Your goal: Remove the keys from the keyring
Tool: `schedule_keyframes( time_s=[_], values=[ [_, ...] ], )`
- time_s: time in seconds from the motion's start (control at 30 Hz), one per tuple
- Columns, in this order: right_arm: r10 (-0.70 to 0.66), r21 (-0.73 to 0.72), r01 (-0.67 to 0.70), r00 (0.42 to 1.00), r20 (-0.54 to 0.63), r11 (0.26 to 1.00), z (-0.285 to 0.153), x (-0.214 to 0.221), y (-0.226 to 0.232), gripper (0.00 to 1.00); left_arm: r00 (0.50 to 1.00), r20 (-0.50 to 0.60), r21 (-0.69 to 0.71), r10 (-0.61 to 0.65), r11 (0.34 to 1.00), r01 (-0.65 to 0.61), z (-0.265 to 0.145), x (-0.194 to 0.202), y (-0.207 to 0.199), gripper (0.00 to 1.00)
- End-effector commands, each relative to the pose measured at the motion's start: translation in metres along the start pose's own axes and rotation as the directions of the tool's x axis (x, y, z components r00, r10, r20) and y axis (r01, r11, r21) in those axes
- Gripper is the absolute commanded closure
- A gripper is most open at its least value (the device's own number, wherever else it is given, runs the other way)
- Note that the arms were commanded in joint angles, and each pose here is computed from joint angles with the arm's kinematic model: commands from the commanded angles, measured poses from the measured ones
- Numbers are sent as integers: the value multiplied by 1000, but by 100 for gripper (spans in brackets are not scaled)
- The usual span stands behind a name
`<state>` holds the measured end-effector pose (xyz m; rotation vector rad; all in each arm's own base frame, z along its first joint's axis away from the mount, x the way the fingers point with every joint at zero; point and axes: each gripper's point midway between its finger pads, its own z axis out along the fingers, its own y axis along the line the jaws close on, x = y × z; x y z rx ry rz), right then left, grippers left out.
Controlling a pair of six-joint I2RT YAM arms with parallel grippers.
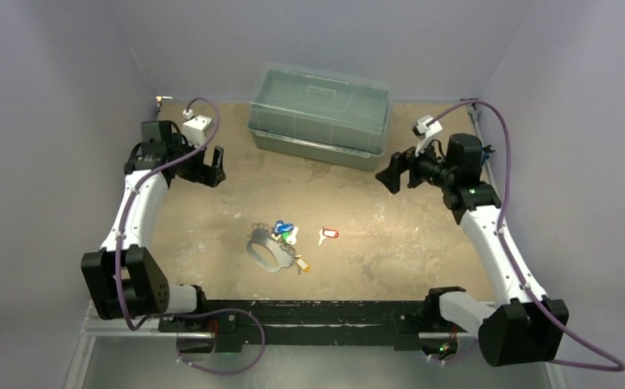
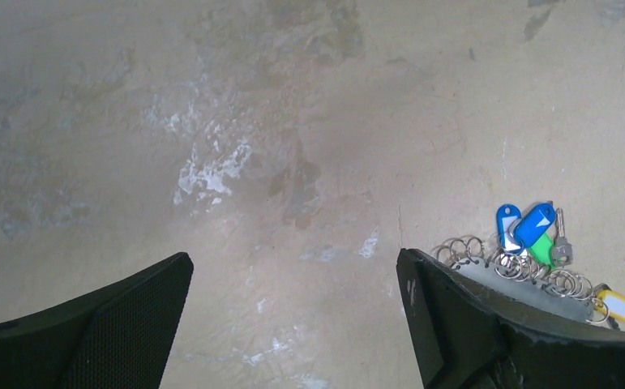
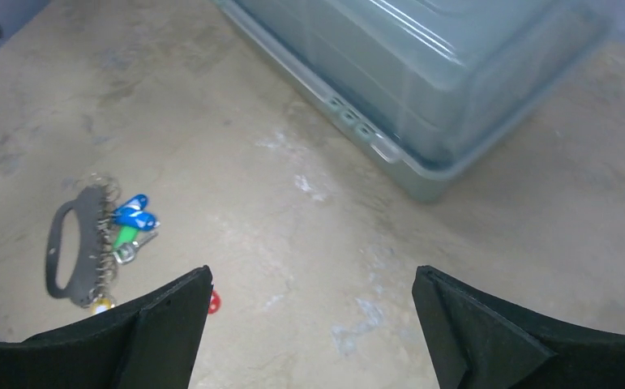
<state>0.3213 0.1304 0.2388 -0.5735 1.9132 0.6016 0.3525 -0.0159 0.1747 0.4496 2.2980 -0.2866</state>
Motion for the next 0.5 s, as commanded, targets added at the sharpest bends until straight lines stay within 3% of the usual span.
schedule_keyframes(
  time_s=[0.0,0.23,0.47],
  values=[
    [136,169,-125,989,-60,978,-9,41,-36,1,994,26,-95,-103,990,105,-4,12,6,2],
    [161,241,-137,984,-81,961,-11,59,-54,1,985,1,-109,-171,979,170,8,42,3,2],
    [141,247,-122,988,-61,961,-14,56,-54,1,979,35,-105,-203,973,205,8,37,1,3]
  ],
)
